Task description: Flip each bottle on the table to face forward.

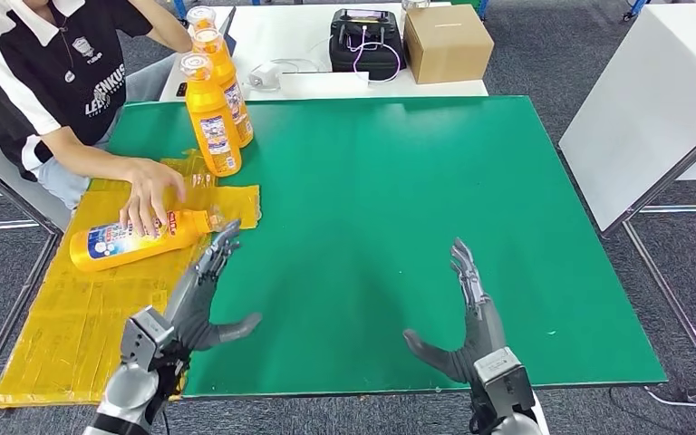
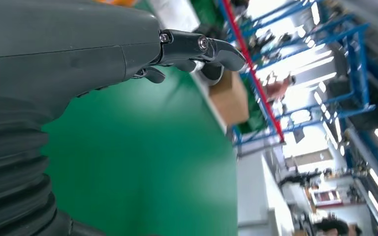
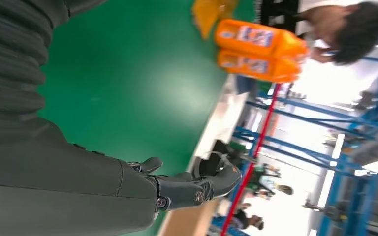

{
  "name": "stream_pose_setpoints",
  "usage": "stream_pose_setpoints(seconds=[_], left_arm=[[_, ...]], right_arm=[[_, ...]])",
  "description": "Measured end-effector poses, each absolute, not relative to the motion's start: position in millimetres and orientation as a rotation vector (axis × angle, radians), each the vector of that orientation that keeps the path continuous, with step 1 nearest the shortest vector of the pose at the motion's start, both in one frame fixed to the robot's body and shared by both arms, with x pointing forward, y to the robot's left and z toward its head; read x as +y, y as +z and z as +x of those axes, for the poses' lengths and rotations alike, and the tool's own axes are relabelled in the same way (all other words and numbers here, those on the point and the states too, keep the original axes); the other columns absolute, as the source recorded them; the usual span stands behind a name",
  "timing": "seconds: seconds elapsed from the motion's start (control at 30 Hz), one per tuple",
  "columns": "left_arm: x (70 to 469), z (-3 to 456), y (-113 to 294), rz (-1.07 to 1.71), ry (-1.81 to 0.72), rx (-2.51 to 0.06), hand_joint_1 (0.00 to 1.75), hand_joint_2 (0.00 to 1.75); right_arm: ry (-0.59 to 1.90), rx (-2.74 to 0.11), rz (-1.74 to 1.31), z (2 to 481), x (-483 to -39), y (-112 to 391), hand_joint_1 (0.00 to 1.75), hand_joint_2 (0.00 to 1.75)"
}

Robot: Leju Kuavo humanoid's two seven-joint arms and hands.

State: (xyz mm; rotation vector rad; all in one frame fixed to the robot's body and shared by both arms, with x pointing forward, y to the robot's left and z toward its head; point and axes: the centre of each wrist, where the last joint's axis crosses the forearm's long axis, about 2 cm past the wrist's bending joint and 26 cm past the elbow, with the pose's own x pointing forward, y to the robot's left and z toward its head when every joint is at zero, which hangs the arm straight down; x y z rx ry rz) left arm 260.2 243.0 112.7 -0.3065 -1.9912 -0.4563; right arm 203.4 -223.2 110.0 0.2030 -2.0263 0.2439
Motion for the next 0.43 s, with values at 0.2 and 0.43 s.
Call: stream_pose_setpoints(seconds=[0.2, 0.43], left_arm=[[243.6, 241.1, 101.5, -0.352, -0.449, -1.951, 0.0, 1.75], [244.4, 235.3, 100.3, -0.355, -0.45, -1.941, 0.0, 1.75]], right_arm=[[0.232, -2.003, 0.163, 194.3, -237.9, 104.9, 0.0, 1.75], [0.233, -2.001, 0.152, 192.5, -241.3, 105.1, 0.0, 1.75]])
